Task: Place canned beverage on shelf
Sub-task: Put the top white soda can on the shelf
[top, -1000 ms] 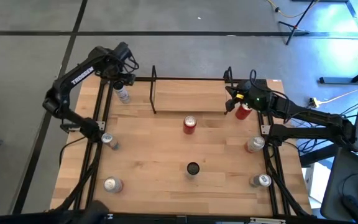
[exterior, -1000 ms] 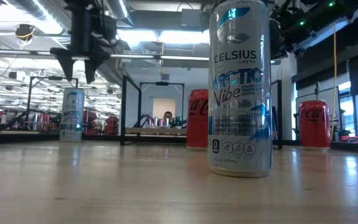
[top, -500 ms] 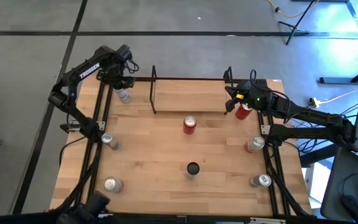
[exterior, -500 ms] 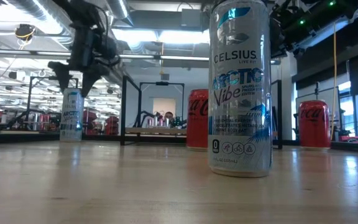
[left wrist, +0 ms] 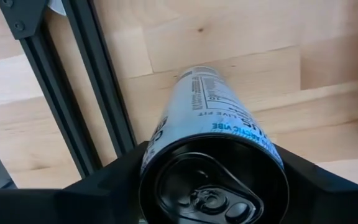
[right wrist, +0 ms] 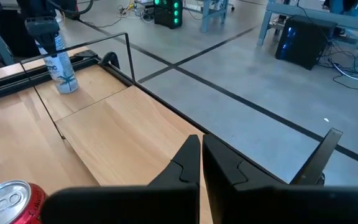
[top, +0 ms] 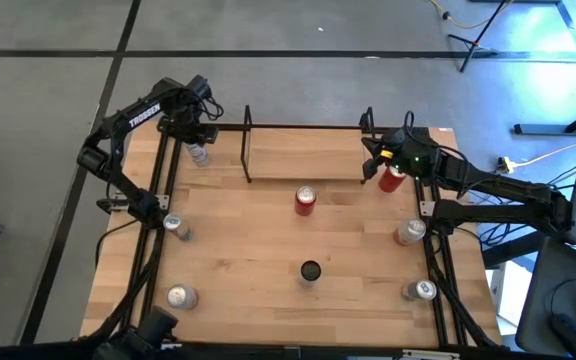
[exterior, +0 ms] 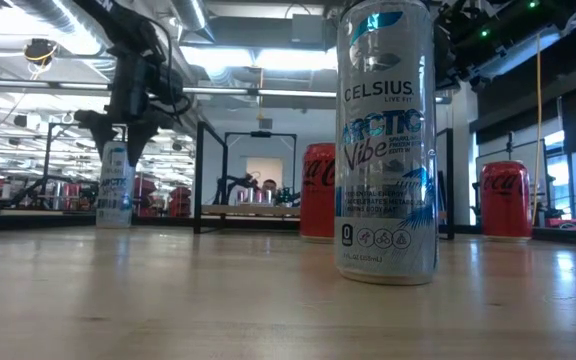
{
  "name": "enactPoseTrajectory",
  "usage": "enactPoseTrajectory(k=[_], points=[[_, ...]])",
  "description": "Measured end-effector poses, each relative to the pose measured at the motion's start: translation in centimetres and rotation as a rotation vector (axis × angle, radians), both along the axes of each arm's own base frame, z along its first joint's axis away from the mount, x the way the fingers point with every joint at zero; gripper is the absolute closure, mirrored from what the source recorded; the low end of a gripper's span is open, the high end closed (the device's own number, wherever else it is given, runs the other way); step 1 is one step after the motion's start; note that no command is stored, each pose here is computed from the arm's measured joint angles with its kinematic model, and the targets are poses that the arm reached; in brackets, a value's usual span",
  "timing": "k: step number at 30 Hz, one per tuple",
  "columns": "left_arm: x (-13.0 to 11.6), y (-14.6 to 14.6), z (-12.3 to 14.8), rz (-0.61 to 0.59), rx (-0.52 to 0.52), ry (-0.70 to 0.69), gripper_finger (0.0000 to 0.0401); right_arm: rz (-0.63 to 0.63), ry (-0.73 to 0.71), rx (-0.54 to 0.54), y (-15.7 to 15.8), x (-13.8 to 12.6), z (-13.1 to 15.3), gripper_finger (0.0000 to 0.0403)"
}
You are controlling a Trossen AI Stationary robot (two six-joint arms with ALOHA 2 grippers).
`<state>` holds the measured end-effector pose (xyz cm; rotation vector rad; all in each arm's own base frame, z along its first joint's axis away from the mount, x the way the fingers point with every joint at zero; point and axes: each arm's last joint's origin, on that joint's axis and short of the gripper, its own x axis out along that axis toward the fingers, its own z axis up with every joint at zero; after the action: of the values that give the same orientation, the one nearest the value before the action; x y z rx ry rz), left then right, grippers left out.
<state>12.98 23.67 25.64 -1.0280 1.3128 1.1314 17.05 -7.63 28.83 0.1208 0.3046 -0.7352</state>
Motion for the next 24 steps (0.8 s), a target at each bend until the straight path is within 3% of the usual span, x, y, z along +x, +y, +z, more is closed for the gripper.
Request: enactPoseTrajectory(k=[5, 14, 19, 24], points=[[-0.1, -0.5, 0.7, -0.004, 0.001, -0.013, 0.0170, 0.000, 0.000, 0.000, 0.0, 0.0, 0.0, 0.0395], [0.9, -3.6, 6.9, -0.085, 0.015, -0.046, 0.0166, 0.000, 0.007, 0.003, 0.0, 0.0, -0.1, 0.0395], [1.8, -5.2, 10.9, -0.112, 0.123, -0.069, 0.0166, -0.001, 0.006, 0.002, 0.0, 0.0, -0.1, 0.0395], [2.6, -6.7, 15.2, -0.137, 0.245, -0.223, 0.0166, 0.000, 0.005, 0.002, 0.0, 0.0, -0.1, 0.0395]])
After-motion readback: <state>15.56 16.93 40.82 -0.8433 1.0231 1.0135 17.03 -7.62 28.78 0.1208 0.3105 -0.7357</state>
